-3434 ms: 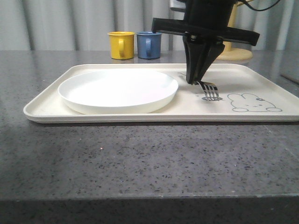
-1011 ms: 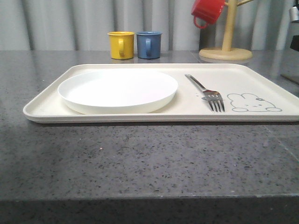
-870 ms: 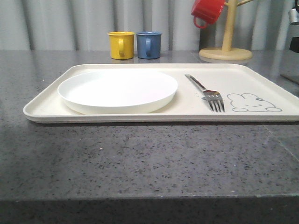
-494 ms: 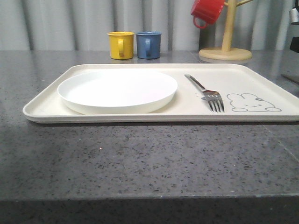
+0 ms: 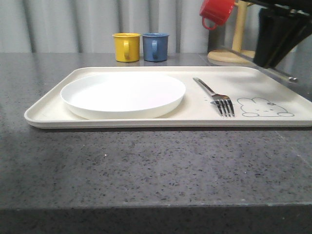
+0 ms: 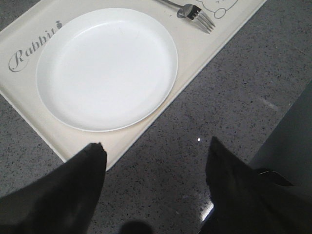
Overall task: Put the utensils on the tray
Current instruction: 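Grasp the chopsticks with the right gripper and lay them beside the fork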
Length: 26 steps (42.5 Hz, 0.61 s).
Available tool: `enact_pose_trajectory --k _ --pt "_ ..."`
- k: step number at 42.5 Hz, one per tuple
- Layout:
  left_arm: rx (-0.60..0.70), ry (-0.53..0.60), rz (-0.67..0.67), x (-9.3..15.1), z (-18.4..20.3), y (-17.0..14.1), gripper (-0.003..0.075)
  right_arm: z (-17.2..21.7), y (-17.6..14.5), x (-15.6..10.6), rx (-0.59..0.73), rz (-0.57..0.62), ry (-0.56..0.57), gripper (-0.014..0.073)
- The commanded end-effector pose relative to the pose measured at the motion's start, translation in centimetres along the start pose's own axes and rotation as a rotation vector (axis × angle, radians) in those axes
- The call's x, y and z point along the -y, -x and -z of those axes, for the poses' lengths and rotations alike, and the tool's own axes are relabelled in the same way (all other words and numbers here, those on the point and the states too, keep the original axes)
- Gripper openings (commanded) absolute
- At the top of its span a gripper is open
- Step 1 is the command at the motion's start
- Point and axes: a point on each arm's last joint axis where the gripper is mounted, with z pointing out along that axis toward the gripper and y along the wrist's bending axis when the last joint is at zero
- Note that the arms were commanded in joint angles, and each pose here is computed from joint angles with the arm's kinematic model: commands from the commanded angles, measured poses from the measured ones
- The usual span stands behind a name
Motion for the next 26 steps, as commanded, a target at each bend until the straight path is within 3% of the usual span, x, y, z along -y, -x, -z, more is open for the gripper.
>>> enact_pose_trajectory --k 1,8,15,18,26 --pt "0.096 -0.001 0.008 0.0 1.0 1.1 0.0442 1.1 0.1 -2.1 0.038 -0.013 0.038 0.0036" --pt "0.096 -0.001 0.008 0.0 1.0 1.1 0.0442 -1.1 0.9 -1.8 0.016 -0.141 0.035 0.0038" --pt "0.096 -0.001 0.008 0.0 1.0 1.1 0.0442 -2.5 1.2 -1.3 -0.014 -0.191 0.004 0.0059" --pt "0.096 -0.001 0.008 0.0 1.0 1.1 0.0442 -2.7 1.2 -1.1 -0.017 -0.199 -0.011 0.0113" --pt "0.096 -0.001 0.008 0.0 1.0 1.1 0.0442 -2.7 1.2 -1.0 -0.021 -0.201 -0.016 0.0356"
